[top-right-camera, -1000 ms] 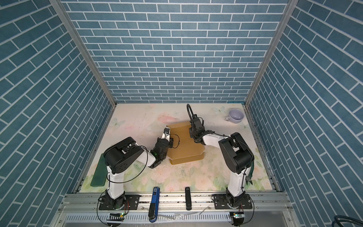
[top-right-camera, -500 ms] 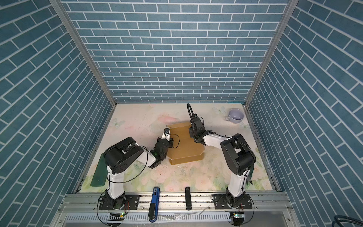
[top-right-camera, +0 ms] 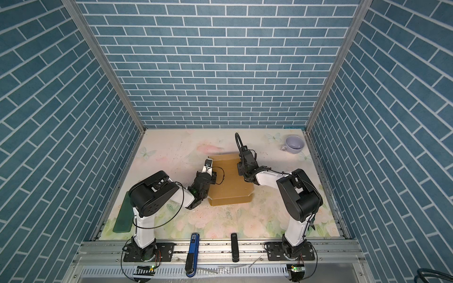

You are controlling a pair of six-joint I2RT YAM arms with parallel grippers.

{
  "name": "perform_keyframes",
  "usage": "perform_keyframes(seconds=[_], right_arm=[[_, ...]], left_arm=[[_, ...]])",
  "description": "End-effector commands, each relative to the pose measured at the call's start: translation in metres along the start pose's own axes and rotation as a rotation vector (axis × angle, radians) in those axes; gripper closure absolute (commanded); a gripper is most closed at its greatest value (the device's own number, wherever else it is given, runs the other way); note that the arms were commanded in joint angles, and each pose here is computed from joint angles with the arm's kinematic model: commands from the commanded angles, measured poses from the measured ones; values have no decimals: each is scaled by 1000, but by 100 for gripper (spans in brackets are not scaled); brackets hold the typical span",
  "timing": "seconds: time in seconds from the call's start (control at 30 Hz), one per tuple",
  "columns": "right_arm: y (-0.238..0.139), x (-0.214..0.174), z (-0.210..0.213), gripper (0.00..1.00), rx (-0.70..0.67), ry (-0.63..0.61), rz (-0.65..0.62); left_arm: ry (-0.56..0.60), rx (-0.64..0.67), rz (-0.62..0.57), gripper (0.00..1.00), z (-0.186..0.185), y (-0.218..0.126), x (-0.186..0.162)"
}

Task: Fold the paper box

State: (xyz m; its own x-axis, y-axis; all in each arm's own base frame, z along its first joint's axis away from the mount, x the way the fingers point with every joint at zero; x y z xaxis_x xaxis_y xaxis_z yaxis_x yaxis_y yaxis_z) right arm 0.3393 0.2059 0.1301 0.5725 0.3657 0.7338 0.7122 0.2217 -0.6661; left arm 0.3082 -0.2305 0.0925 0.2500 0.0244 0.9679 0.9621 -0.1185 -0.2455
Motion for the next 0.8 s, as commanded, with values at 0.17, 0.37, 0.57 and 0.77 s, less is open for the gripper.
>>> perform_keyframes(seconds=[0.17,0.37,0.57,0.77], right_arm=[[-13,4,0,57,29,22,-24],[-21,3,-1,49,41,25,-19],[-34,1,-1,42,67,29,-12],[-49,-4,-2,38,95,41,-4]], left_arm=[[70,2,100,100,1,-5,-14],[68,10,113,100,2,-2,-10],[57,22,144,100,7,-2,-8],[34,30,168,100,4,6,5]])
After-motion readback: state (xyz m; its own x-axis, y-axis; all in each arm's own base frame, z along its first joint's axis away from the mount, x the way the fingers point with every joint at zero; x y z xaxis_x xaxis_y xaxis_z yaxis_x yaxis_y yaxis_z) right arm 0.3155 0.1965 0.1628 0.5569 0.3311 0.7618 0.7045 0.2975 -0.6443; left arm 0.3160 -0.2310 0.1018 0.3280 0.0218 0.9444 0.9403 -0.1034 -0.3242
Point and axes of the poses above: each gripper's point midway between its finger pads, its own y axis out along the fingers, its own z axis along the line the jaws close on, x = y × z, the point moved 9 cm from there along -y, back along the fingers, and after that the axes turned 10 degrees about -y, right-handed, at the moved point
